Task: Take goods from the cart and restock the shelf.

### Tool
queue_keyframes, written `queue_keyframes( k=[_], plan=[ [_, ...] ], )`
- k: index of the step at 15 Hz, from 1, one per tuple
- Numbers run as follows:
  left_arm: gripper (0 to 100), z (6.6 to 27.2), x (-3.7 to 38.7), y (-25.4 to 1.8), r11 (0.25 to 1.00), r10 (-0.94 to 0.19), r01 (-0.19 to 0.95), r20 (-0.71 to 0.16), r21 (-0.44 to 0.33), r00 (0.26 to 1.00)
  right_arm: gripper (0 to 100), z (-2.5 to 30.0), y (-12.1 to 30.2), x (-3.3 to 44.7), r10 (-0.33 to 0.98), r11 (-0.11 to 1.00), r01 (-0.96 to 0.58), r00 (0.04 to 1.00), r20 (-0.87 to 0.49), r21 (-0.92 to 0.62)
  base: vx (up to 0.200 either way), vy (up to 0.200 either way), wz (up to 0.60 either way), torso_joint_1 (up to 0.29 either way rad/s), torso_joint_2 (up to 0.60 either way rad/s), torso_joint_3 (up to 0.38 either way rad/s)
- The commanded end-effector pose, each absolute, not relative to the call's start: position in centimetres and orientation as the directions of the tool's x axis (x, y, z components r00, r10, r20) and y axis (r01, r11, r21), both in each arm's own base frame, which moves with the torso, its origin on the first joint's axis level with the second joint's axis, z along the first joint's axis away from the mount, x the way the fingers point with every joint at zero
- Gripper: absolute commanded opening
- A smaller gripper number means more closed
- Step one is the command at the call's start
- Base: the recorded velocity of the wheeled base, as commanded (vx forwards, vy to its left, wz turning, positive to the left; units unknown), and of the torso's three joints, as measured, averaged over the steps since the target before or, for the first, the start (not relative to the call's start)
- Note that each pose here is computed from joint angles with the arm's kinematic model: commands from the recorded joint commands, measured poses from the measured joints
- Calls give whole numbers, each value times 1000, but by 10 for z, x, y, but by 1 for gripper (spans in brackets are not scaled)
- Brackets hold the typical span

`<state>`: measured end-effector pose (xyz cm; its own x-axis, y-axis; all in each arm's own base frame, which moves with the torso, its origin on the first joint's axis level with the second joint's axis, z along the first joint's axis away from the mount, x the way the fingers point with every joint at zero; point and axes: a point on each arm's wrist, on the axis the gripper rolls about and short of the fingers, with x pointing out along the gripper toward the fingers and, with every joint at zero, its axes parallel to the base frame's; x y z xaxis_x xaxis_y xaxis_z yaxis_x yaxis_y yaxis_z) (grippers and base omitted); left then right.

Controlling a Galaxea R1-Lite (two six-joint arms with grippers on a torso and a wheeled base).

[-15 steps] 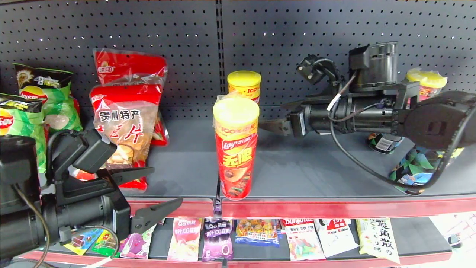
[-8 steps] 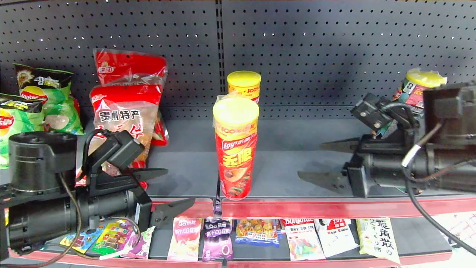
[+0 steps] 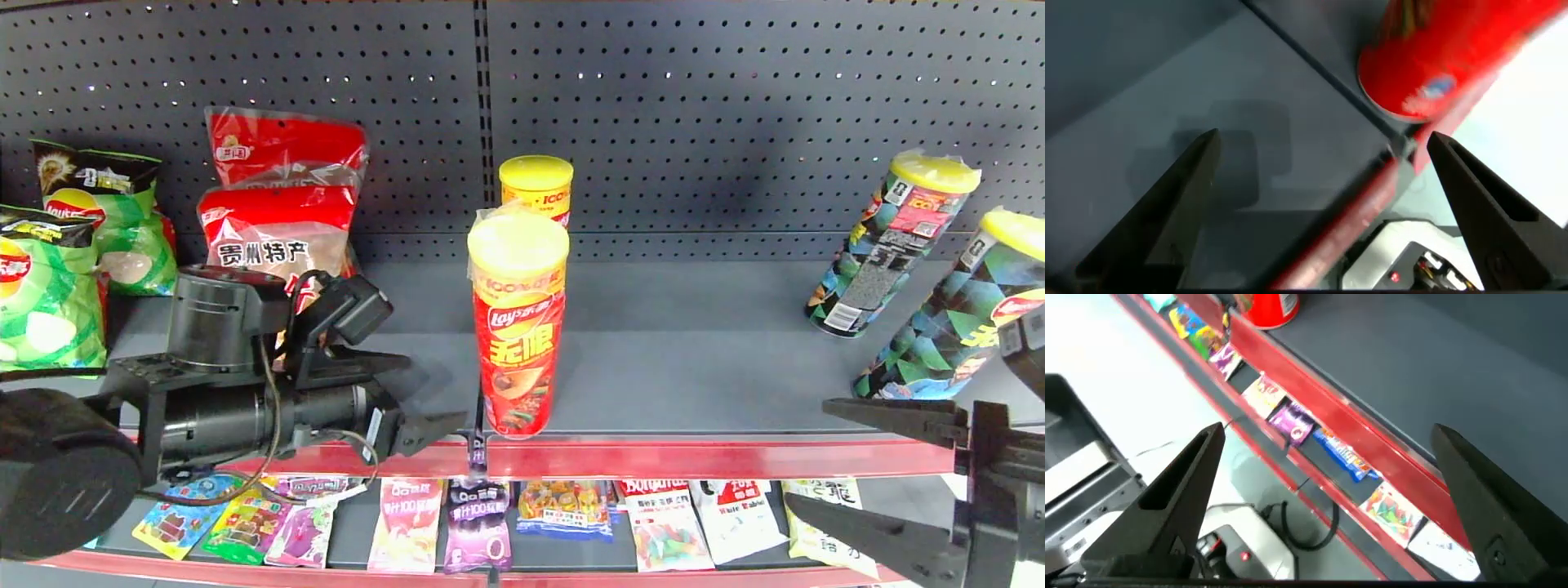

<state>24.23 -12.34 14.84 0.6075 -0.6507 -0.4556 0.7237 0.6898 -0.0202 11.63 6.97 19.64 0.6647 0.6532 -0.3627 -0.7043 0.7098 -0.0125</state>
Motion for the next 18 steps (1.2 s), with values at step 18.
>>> queue_keyframes(
  k=[18],
  plan=[
    [100,167,213,-104,737,-614,675,-403,14,679,100,179,51,86,638,732,-681,691,-340,-13,0,0,0,0,0,0]
  ],
)
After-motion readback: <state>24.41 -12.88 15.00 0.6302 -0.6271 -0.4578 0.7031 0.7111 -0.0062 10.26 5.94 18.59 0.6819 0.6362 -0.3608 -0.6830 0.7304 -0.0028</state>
